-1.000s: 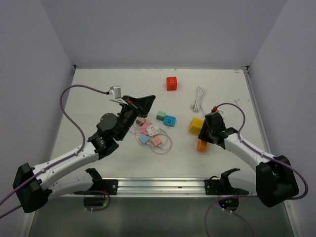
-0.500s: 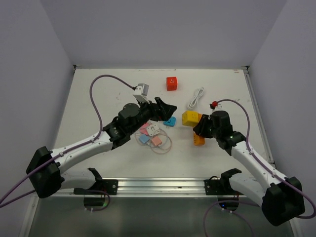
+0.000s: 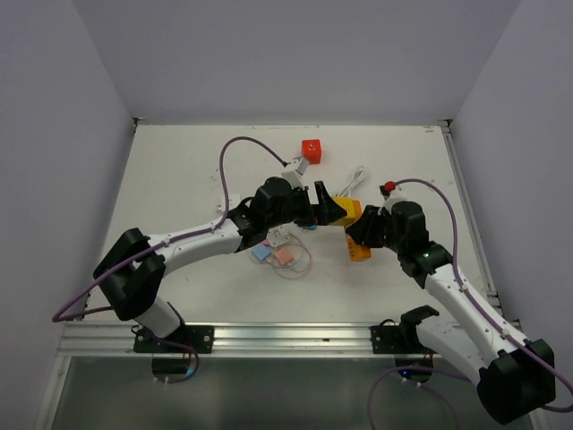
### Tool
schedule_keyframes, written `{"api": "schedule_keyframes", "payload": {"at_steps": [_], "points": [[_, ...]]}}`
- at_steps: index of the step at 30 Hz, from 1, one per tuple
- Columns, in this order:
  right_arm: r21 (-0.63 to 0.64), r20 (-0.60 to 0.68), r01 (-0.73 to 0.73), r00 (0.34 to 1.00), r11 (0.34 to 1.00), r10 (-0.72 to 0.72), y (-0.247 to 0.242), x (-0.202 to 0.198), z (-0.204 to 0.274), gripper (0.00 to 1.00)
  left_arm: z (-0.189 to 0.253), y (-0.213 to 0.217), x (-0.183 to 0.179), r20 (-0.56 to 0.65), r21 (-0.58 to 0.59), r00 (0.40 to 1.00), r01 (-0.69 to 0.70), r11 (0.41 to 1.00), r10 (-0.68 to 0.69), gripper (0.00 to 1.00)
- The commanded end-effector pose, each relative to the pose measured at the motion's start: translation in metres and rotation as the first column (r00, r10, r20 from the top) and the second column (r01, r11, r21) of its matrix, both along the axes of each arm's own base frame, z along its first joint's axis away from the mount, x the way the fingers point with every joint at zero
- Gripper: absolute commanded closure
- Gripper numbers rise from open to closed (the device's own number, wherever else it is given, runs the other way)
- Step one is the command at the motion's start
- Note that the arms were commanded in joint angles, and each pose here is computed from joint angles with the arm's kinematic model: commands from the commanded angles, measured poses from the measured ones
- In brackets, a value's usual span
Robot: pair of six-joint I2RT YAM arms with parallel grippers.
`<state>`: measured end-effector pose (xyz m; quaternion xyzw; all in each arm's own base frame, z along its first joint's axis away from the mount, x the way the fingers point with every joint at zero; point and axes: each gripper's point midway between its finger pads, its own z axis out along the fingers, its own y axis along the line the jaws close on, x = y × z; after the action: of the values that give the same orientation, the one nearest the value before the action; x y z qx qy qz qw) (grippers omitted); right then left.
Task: Pull the plug off the socket
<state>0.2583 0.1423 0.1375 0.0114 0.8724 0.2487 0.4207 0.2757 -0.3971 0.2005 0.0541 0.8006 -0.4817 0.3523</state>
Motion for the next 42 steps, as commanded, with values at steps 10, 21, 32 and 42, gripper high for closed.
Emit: {"api": "schedule_keyframes", "payload": {"at_steps": [10,21,32,42], "points": [[0.088,0.187,-0.082,0.980,0.993,0.064,0.019,0.013,0.049,1.00,-0.005,-0.019,0.019,-0.136,-0.025,0.989,-0.069,0.997,0.065,0.00],[0.035,0.164,-0.071,0.984,0.997,0.065,0.014,0.012,0.034,1.00,-0.007,-0.018,0.023,-0.155,-0.040,0.983,-0.107,0.993,0.100,0.44],[-0.166,0.029,0.190,0.982,0.968,-0.188,-0.039,0.018,-0.019,1.00,0.016,0.003,0.014,-0.170,-0.133,0.972,-0.183,0.974,0.159,1.00],[-0.313,-0.064,0.350,0.920,0.883,-0.387,-0.075,0.024,-0.052,1.00,0.046,0.034,0.012,-0.074,-0.094,0.968,-0.246,0.965,0.240,1.00]]}}
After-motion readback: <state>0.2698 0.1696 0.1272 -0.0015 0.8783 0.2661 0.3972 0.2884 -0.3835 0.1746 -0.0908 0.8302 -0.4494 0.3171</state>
